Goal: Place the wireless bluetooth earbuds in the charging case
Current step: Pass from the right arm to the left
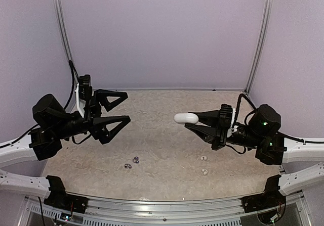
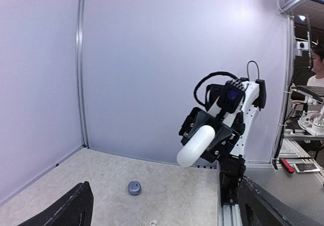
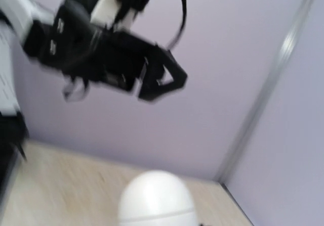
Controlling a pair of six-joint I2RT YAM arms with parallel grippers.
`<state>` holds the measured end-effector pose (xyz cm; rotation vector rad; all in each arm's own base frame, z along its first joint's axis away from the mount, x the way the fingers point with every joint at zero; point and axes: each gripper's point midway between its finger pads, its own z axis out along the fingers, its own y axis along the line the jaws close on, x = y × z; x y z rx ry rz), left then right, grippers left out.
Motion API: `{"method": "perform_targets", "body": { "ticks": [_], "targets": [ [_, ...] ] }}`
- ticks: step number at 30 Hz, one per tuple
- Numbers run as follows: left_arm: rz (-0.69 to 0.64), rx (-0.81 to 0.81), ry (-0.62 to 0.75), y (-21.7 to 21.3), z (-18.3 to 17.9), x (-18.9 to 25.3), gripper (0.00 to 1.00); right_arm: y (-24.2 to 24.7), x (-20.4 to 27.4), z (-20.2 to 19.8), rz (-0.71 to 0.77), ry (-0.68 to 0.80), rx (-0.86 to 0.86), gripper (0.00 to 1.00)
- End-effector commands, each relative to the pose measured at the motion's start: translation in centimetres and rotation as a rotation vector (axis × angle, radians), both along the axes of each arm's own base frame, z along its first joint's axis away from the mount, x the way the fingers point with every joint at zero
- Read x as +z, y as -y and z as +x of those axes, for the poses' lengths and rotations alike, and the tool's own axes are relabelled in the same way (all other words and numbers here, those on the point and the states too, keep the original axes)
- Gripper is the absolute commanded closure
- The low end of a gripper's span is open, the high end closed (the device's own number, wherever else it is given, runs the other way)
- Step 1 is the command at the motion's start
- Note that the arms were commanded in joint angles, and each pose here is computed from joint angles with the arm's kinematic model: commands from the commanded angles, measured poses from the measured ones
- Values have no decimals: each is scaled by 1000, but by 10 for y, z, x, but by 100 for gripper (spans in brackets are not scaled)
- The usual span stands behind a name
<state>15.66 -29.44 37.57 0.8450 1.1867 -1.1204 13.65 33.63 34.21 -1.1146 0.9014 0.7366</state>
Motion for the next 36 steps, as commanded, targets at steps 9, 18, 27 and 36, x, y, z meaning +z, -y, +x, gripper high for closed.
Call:
{"method": "perform_targets", "body": {
  "ticks": [9, 18, 27, 36],
  "targets": [
    [128, -149, 359, 91, -57, -7, 24, -4, 39, -35, 187, -95, 277, 92],
    [91, -121, 370, 111, -56, -6, 42, -6, 34, -40, 178, -110, 319, 92],
    [63, -107, 364, 119, -57, -4, 50, -10, 29, -40, 166, -118, 328, 92],
    [51, -105, 368, 120, -57, 0, 66, -11, 26, -40, 161, -133, 334, 91]
  ]
}}
